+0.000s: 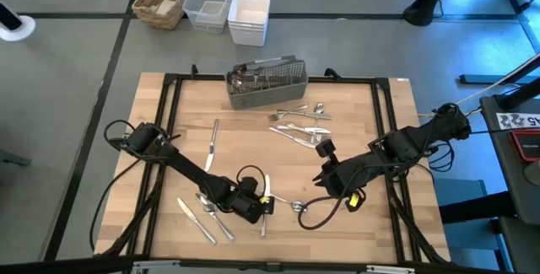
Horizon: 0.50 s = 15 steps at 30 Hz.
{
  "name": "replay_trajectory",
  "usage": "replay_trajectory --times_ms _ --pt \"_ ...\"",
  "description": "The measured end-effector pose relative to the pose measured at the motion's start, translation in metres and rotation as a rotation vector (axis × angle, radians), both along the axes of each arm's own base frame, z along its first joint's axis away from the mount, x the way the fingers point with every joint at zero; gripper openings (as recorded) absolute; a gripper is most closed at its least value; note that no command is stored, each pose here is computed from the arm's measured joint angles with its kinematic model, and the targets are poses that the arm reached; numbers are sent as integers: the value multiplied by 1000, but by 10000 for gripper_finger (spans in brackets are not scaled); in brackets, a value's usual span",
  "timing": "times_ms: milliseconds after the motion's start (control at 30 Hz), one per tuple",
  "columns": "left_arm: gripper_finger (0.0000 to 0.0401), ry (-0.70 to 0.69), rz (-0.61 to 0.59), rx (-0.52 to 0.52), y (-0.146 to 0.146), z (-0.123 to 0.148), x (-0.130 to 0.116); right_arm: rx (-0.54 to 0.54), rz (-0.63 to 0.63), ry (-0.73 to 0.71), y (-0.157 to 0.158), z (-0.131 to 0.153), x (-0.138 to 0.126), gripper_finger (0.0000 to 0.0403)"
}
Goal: Sort silverware
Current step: Put the silver knife into the silverware rack
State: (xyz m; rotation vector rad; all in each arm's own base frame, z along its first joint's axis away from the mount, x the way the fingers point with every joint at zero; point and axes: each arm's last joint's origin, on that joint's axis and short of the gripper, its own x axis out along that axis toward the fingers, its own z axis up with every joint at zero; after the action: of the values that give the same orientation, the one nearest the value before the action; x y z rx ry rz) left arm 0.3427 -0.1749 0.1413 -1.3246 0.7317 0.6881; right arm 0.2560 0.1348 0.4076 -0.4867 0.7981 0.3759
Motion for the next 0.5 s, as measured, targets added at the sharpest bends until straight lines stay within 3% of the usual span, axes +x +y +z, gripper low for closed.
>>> replay_trajectory --times_ms 333,500 --pt "127 29 -21 -25 -5 -9 10 -19 10 18 -1 -2 -1 53" --pt "125 114 -64 -63 -3 -10 18 -19 11 17 -1 -1 -1 53"
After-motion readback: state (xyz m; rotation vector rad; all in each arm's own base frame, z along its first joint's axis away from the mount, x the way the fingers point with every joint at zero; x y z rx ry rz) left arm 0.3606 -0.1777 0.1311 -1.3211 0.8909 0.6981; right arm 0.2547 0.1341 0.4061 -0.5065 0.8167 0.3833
